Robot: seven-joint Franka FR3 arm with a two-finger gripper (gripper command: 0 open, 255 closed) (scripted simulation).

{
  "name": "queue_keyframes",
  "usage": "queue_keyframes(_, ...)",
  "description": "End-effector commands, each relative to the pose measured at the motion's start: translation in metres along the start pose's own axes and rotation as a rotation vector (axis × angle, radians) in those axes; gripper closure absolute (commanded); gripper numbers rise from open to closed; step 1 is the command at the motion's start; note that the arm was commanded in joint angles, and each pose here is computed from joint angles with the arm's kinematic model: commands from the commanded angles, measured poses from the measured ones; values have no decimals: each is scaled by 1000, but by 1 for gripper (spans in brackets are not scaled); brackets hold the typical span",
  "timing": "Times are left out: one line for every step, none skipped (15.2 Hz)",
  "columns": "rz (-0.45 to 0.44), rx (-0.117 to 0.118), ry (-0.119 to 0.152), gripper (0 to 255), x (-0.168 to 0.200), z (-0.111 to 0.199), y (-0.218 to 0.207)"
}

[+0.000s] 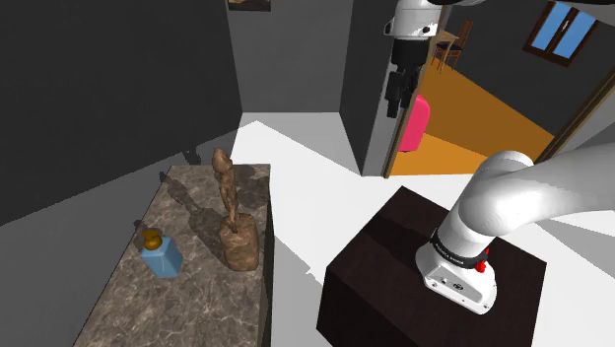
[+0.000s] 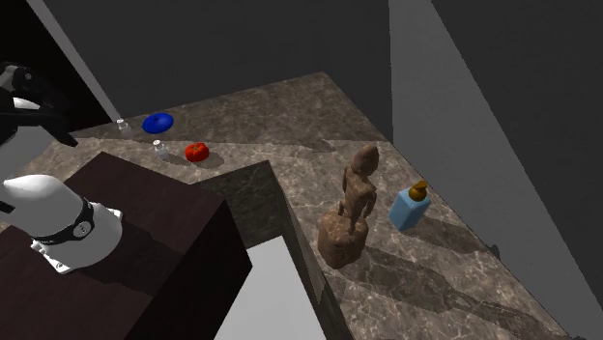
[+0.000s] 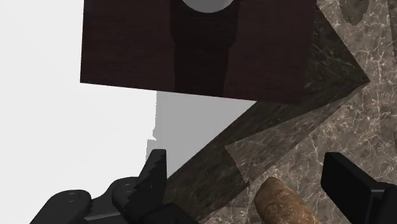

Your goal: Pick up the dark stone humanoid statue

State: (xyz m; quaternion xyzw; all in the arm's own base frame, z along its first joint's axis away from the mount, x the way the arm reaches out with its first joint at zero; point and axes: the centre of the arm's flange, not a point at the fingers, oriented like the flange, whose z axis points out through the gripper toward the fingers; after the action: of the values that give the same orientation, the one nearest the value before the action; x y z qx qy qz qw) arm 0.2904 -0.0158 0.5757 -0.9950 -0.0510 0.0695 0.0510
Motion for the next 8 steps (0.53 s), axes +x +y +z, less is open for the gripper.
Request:
queue_keyframes(0,0,0,0,0,0,0)
queue_keyframes(18,-3,9,0,4,6,-11)
queue_keyframes(35,-7,18,0,8,11,-22)
queue_keyframes(53,-10,27,0,12,17,-33)
queue_keyframes(71,-14,36,0,17,23,-44)
queue_keyframes(89,-17,45,0,22,28,-55)
queue_keyframes(106,-21,55,0,27,34,-66)
queue_keyframes(124,-24,64,0,33,39,-77)
